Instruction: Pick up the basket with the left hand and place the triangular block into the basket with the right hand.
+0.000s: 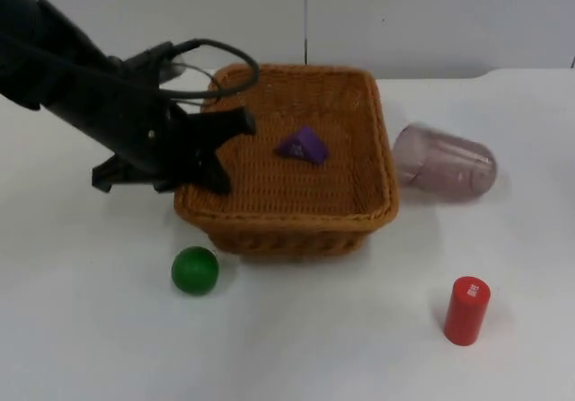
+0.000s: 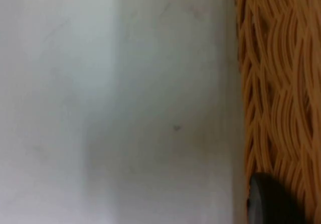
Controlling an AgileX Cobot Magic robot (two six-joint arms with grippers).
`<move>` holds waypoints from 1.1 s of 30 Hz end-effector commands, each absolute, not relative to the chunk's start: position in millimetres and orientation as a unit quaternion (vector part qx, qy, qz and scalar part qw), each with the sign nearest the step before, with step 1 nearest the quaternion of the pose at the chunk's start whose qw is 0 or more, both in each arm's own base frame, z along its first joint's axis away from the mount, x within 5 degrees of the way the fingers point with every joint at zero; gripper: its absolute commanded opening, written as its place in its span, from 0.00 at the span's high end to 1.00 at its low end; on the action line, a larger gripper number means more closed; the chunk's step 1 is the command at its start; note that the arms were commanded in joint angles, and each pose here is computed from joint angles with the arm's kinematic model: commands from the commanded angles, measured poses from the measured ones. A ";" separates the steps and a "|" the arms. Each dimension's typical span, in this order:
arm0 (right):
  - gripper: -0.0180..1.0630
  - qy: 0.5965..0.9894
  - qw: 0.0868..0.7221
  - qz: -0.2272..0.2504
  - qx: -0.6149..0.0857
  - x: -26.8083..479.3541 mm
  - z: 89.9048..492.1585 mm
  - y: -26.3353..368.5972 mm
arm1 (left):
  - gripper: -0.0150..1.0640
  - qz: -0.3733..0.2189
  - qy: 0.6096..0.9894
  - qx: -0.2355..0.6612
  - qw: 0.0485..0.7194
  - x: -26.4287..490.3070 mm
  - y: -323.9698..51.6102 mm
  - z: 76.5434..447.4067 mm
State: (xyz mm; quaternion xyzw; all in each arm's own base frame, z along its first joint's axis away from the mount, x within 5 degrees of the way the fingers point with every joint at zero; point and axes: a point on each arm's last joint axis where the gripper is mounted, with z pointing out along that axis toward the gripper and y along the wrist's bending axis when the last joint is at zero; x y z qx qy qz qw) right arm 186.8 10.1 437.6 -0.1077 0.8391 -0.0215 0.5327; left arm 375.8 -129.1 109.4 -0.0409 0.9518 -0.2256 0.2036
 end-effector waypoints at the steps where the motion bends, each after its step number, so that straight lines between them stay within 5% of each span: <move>1: 0.01 0.834 0.541 -0.023 -0.104 182.9 440.4 8.9 | 0.99 -0.232 0.944 -0.041 0.230 377.9 -130.1 126.9; 12: 0.01 0.839 0.535 -0.018 -0.101 182.4 439.3 9.2 | 0.99 -0.199 0.940 -0.061 0.270 385.8 -123.1 125.2; 20: 0.01 0.838 0.536 -0.019 -0.102 182.5 439.6 9.2 | 0.99 -0.217 0.952 -0.070 0.203 380.2 -128.5 92.8; 33: 0.01 0.836 0.537 -0.025 -0.109 182.6 439.7 8.9 | 0.99 -0.228 0.943 -0.056 0.236 394.8 -132.8 107.6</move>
